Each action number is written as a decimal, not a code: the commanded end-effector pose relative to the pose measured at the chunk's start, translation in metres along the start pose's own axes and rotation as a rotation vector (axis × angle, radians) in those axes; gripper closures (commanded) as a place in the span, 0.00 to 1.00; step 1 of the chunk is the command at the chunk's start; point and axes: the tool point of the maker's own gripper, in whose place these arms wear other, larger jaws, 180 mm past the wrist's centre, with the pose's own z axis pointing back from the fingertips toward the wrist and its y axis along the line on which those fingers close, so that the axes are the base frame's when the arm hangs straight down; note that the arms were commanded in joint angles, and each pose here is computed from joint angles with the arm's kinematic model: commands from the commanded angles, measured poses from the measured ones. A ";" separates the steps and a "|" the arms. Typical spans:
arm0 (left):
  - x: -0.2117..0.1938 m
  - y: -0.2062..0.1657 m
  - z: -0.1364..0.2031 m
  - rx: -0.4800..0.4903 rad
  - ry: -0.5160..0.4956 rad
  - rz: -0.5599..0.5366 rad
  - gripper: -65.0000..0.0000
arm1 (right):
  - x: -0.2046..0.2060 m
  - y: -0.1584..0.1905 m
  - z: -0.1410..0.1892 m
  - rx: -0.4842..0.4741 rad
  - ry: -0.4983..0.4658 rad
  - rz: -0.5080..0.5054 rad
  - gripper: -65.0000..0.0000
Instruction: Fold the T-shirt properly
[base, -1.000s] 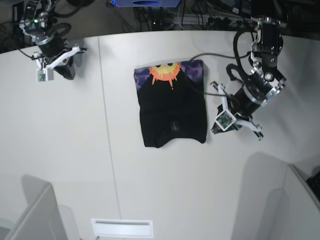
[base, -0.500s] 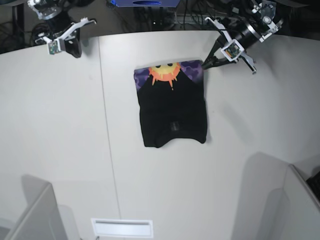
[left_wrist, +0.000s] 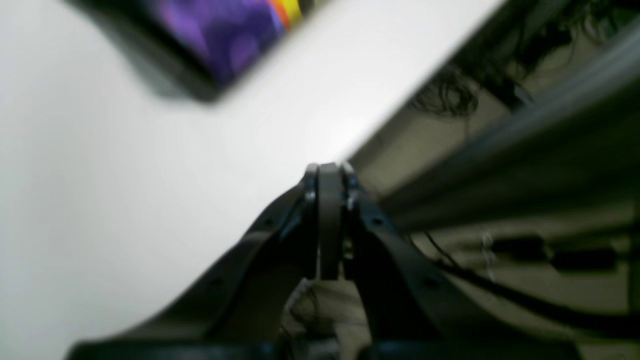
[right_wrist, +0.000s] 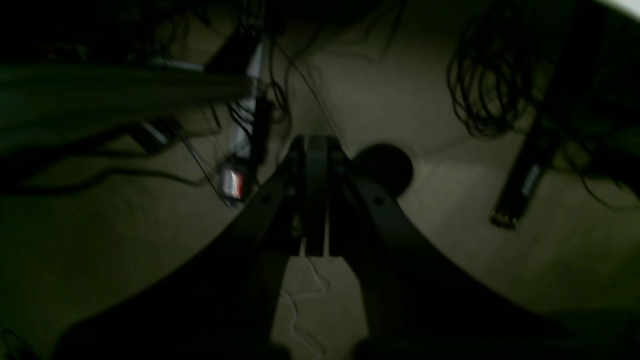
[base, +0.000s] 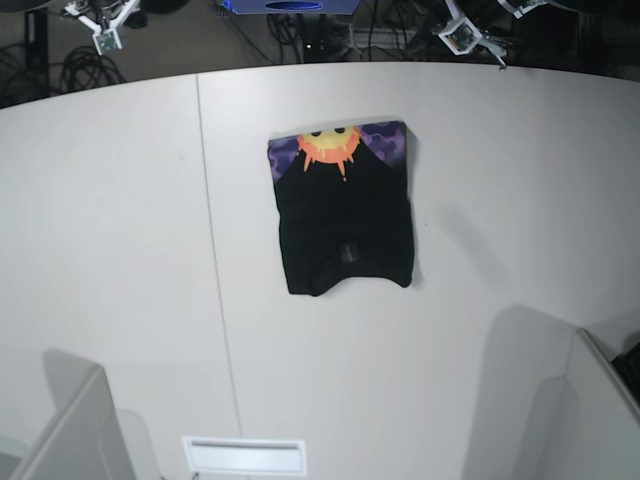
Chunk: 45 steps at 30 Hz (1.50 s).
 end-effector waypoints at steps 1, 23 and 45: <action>-0.004 -0.010 0.007 -0.021 -0.004 0.031 1.00 | -0.006 0.000 0.006 0.001 0.011 0.001 1.00; -0.207 -0.083 -0.026 0.009 0.424 0.473 1.00 | -0.179 0.025 -0.098 0.282 0.600 0.100 1.00; -0.254 0.016 -0.089 0.233 0.463 0.634 1.00 | -0.165 0.066 -0.183 0.113 0.375 -0.088 1.00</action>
